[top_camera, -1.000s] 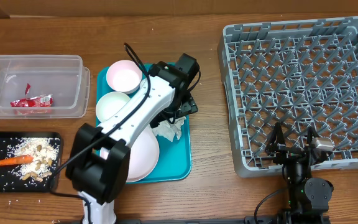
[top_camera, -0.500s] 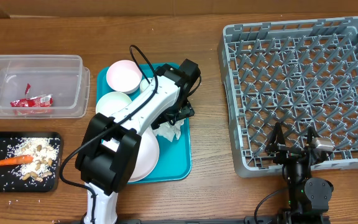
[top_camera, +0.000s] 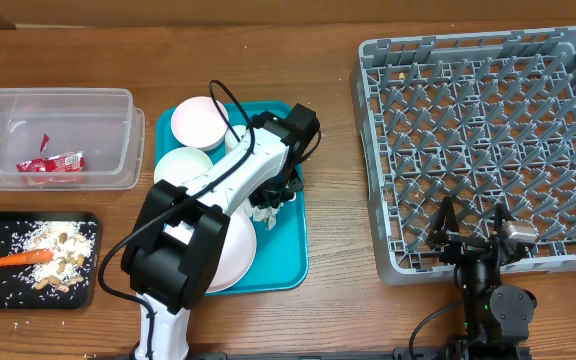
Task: Sort waste into correct bins and load items into the dishwasher
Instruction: 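Move the left gripper back to the tray and grasp the white napkin, then lift the napkin and drop it into the clear bin with the left gripper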
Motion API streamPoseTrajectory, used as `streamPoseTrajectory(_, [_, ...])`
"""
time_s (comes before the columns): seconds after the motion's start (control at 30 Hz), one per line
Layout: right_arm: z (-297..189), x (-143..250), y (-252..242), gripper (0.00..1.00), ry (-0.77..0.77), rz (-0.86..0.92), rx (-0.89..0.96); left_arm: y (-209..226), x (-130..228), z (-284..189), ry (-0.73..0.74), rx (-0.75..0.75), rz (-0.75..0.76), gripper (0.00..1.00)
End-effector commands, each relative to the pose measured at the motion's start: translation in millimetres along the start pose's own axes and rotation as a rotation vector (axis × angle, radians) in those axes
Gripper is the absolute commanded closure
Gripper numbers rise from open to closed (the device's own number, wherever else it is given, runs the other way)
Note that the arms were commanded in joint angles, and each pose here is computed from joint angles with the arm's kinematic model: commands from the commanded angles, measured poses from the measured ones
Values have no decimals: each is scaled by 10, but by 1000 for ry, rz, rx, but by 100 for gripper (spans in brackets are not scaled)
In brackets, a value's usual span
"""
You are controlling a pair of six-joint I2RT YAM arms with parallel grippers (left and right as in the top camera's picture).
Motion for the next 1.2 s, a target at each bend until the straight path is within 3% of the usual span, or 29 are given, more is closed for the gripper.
streamPoseTrajectory(0.0, [2, 17, -15, 0, -6, -7, 5, 15, 22, 21, 30, 2, 46, 96])
streamPoseTrajectory(0.57, [2, 17, -15, 0, -6, -7, 5, 33, -79, -974, 18, 31, 109, 96])
streamPoseTrajectory(0.77, [2, 17, -15, 0, -6, -7, 5, 180, -160, -1720, -125, 125, 142, 96])
streamPoseTrajectory(0.93, [2, 17, -15, 0, -6, -7, 5, 838, -454, -2051, -265, 117, -45, 96])
streamPoseTrajectory(1.17, [2, 17, -15, 0, -6, -7, 5, 2130, -1014, -1903, -305, 83, -394, 96])
Point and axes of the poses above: each gripper's point midway between its finger pads, its own z axis out along the fingers, its own y axis along the line the jaws close on, x = y × z, the point moved 8 cm from there along -z, back along the fingers, and after that the axes turned 13 degrees about z, right-handed, at the moved point
